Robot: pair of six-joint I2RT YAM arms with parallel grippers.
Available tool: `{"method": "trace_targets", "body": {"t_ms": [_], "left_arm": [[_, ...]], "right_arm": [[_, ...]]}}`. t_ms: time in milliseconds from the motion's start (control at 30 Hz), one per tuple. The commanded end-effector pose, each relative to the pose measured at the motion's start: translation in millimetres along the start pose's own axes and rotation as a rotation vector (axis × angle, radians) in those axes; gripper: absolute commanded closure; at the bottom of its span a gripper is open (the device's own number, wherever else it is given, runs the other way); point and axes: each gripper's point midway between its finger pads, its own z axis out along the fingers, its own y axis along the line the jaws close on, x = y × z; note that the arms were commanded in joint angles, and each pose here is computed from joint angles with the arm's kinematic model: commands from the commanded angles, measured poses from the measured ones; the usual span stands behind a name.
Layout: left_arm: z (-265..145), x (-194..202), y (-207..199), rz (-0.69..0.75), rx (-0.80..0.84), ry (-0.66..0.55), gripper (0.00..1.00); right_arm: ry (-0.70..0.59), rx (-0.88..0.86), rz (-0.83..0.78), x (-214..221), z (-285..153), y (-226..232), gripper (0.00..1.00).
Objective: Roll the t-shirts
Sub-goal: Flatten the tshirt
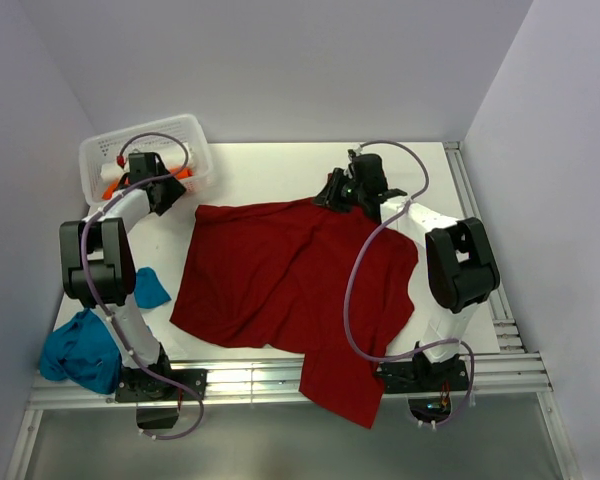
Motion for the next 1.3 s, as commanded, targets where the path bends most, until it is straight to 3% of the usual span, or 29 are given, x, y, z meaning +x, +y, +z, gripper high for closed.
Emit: {"method": "trace_targets", "body": {"t_ms": [0,267,500,667,867,1267], "left_arm": [[-4,-50,-32,0.005,0.076,-0.124,0.38],[-62,-39,-55,0.077,0.224,-0.153,0.29],[-88,-15,-65,0.111,0.288,-0.123,0.32],[-87,18,-81,0.151,0.309,-0.069,0.34],[-72,40,-88,0.164,0.301,-0.018,0.35],[-36,69,-72,0.170,0.175,0.053,0.41]], "right_arm": [[-0.060,-0.014,-0.039,-15,-15,7,0.70],[-0.088,0.016,-0.024,-22,-29,0,0.68],[-0.171,0.173,0.168,-25,-70,-67,0.71],[-0.170,0.265,0.203,-8,-102,-92,0.74],[-0.150,0.279,0.168,27,-136,-86,0.71],[-0.147,0.292,0.170,50,-136,-101,0.71]]}}
